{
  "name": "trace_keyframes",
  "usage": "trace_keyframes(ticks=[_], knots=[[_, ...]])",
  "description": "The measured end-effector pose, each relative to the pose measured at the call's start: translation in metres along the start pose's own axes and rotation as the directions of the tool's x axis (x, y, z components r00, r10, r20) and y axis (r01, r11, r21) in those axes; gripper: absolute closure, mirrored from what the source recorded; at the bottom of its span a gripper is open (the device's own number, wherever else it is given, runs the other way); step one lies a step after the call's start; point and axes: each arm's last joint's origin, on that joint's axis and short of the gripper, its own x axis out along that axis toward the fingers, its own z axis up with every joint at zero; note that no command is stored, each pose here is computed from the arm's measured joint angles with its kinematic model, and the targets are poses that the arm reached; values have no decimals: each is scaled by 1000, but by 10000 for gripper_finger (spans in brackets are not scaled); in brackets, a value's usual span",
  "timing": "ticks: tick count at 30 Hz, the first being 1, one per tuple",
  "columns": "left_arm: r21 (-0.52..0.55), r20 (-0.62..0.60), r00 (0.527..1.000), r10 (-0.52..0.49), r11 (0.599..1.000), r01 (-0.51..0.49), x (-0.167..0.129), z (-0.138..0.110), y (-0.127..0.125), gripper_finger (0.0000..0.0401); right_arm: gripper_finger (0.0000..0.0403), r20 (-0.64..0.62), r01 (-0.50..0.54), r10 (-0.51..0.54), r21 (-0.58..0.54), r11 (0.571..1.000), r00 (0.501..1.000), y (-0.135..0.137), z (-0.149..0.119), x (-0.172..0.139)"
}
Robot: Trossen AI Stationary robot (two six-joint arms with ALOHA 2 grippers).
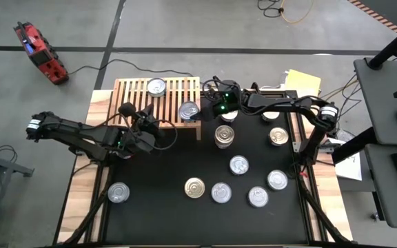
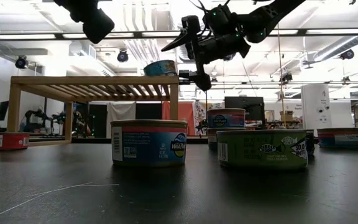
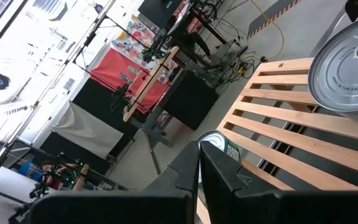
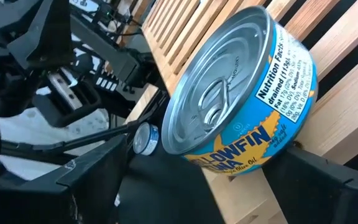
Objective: Stack canned seafood by type on shelf
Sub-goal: Put the yellow blue tuna can on the shelf
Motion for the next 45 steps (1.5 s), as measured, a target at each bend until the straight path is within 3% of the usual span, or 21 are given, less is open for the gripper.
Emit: trace_keyframes(ticks=[26,45], knots=[[-9,0,1000,0,1000,0,0,0,0,401,48,-24,20,-20,-14,1000,1000,14,0,-18],[-11,1,1000,-5,1000,5,0,0,0,401,48,-104,91,-92,-13,996,990,9,-8,-23]])
